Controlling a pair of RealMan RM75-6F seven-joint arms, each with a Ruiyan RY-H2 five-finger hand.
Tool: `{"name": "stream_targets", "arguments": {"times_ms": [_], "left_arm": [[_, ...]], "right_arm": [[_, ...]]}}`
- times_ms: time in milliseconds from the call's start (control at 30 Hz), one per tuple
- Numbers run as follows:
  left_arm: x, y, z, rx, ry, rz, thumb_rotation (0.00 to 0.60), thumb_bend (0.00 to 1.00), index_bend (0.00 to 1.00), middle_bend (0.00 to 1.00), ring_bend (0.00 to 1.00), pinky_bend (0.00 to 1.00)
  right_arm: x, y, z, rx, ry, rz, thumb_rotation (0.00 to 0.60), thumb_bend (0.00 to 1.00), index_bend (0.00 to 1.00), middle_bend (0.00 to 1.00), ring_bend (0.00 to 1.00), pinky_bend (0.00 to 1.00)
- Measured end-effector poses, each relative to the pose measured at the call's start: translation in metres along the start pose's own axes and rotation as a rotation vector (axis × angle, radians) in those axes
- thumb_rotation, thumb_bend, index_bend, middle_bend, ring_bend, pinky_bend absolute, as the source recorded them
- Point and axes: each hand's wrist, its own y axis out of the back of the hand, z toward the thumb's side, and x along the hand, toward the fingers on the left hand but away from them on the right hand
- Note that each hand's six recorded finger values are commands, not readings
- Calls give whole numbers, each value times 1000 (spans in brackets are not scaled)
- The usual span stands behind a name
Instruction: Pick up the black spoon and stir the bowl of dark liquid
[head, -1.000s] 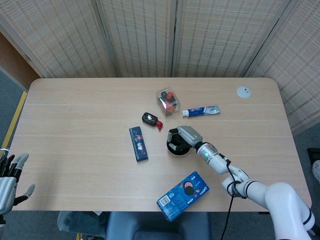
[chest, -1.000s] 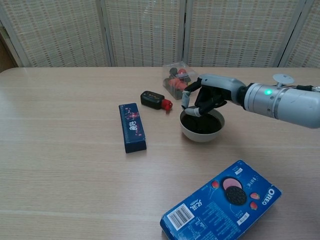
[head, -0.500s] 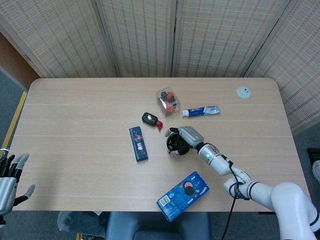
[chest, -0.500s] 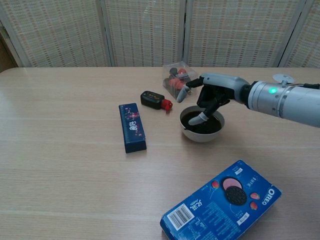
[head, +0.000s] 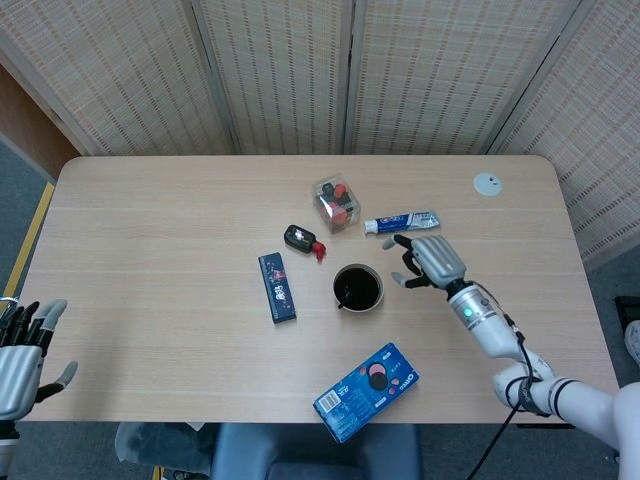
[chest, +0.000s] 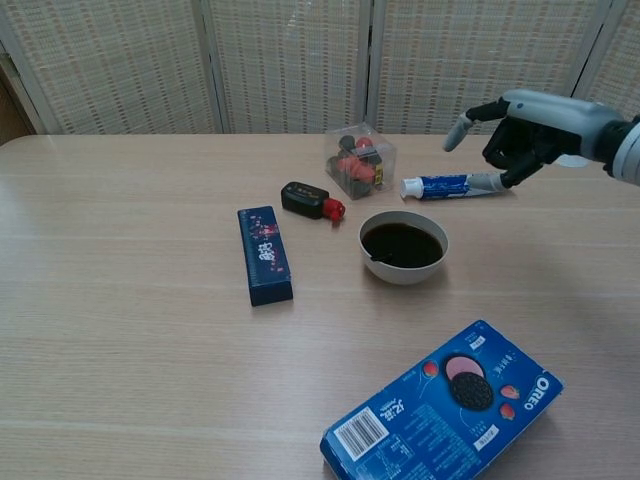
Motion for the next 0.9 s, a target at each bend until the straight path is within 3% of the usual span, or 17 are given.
{"name": "stream_targets", "arguments": {"times_ms": [167, 500, 767, 900], "left_arm": [[7, -4, 5, -2, -11, -9, 600, 260, 0, 0, 0, 0], [16, -7, 15, -13, -19, 1, 600, 260, 3, 0, 0, 0], [23, -6, 24, -13, -28, 15, 600, 260, 3, 0, 0, 0], [25, -4, 28, -17, -39, 20, 600, 261, 3, 0, 0, 0]], "right_arm": [[44, 26, -22, 149, -90, -110, 600, 369, 356, 685, 680, 921], [173, 77, -63, 242, -342, -249, 600, 371, 377, 642, 657, 914], [259, 86, -75, 253, -480, -345, 600, 372, 408, 642, 657, 914], [284, 81, -75, 238, -509, -352, 600, 372, 408, 642, 657, 914]]}}
